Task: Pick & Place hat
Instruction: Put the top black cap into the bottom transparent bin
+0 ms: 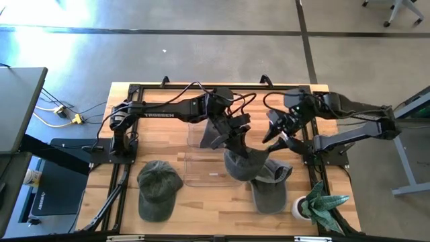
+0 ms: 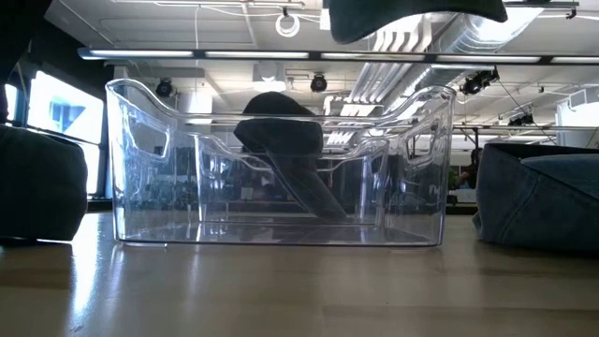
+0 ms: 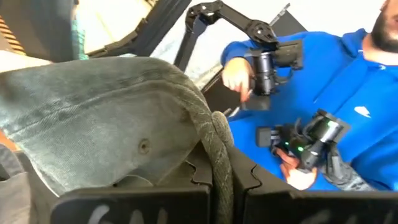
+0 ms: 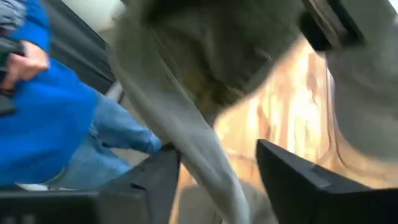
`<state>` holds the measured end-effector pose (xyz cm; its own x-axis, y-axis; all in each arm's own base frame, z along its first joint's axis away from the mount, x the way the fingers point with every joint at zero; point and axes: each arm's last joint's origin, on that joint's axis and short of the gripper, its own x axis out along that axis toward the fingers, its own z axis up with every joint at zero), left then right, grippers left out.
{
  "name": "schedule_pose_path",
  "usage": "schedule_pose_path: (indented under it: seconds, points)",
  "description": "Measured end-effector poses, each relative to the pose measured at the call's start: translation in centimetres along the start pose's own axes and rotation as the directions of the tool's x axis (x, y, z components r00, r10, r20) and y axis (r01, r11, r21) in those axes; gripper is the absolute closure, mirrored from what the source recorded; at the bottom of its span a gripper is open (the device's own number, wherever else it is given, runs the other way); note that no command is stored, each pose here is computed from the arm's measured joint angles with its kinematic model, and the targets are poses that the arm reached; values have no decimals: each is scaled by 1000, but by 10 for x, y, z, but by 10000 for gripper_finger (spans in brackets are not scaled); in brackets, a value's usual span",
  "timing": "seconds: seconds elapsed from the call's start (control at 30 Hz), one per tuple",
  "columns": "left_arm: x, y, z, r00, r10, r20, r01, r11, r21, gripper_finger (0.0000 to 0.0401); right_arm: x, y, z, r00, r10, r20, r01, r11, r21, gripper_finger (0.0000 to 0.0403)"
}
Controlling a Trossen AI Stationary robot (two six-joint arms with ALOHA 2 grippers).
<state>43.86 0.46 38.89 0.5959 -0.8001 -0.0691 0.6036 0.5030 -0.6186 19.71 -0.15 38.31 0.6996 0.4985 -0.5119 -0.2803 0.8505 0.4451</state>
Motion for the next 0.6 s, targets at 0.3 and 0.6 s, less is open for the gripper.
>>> schedule_pose_path:
  seconds: [0.3,0.6]
  points:
    - [0,2,1,996,74,43,-74,997,6,400,4,14,19,978,148,144,-128,982,-139,138]
    - [0,4,2,988,131,79,-132,991,0,400,18,25,19,985,101,138,-82,987,-140,202]
